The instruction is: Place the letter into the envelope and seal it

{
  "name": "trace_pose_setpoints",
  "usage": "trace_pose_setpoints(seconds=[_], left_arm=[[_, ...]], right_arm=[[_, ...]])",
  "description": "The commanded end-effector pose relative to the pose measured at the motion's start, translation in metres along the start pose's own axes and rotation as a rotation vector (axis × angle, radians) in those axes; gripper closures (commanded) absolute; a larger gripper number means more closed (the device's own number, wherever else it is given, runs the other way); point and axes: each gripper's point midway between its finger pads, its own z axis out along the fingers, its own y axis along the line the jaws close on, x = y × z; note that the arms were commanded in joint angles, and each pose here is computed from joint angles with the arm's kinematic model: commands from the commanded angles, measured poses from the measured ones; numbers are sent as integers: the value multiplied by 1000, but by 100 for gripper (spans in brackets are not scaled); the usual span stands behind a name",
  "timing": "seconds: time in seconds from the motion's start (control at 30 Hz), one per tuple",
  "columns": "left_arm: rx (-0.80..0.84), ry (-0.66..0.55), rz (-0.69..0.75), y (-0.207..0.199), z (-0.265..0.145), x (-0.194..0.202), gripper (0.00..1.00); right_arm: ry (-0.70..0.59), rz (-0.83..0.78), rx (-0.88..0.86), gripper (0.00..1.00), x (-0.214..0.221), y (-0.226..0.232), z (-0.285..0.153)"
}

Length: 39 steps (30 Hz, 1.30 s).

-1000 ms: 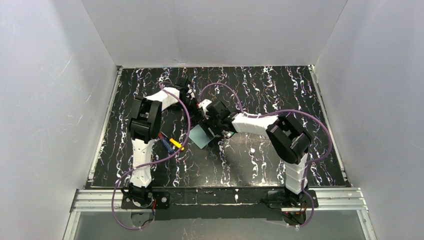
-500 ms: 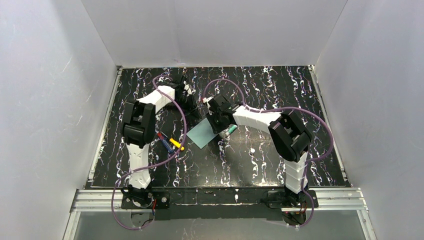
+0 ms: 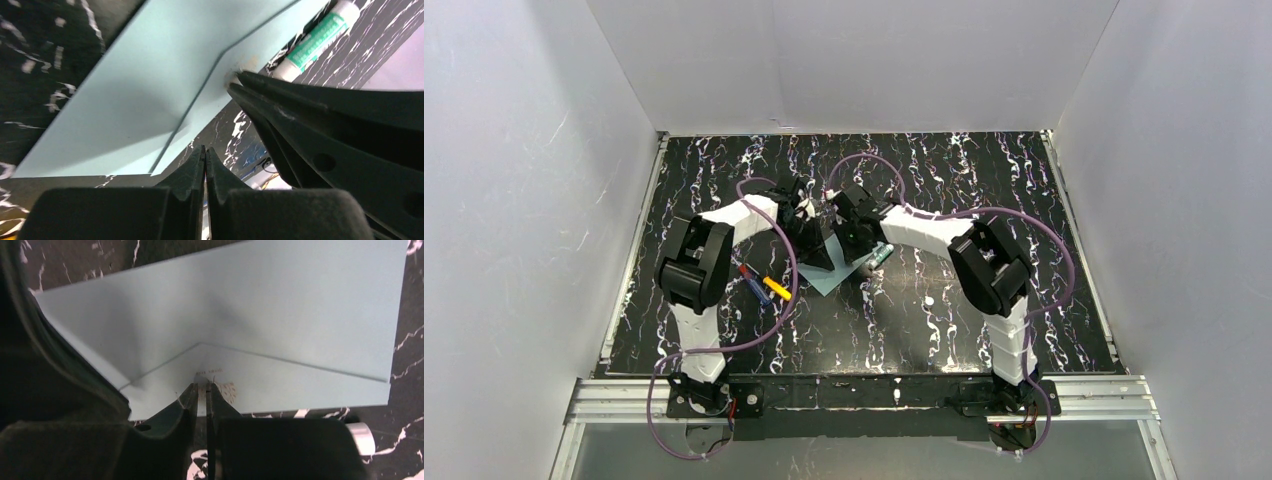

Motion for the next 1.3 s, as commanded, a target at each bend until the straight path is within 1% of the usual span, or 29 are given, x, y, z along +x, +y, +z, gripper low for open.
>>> trace_pose_setpoints(seconds=[0.0,0.07,0.13,0.3,0.43,0.53,0.67,0.77,0.97,1.07,1.13,1.2,1.27], left_arm=[[44,47,-7,-8,5,13,100],[35,62,-16,-5,9,17,100],[14,83,-37,1,15,23,100],[-120,103,-101,33,24,31,100],[-162,146,-143,45,31,36,100],[-184,163,-165,52,34,39,100],[-188,178,-179,57,34,41,100],[-189,180,-178,61,33,41,100],[-157,200,-187,65,33,44,100],[-124,216,-197,67,34,46,100],[-108,226,-211,69,34,48,100],[-88,229,-222,70,35,48,100],[-78,233,-235,72,35,49,100]], right_arm=[[-15,14,-11,81,-15,10,6],[-14,12,-14,81,-16,14,7],[-20,10,25,81,-17,10,6],[-34,-9,12,81,-16,16,6],[-84,-92,-12,80,-18,25,10],[-82,-136,0,79,-16,24,17],[-100,-212,6,74,-14,27,22],[-89,-206,45,74,-12,20,28],[-71,-168,178,73,-14,-1,39],[-45,-168,219,64,-10,-9,48],[-35,-166,236,61,-9,-12,53],[-23,-160,253,61,-8,-14,56],[-8,-147,283,64,-7,-19,58]])
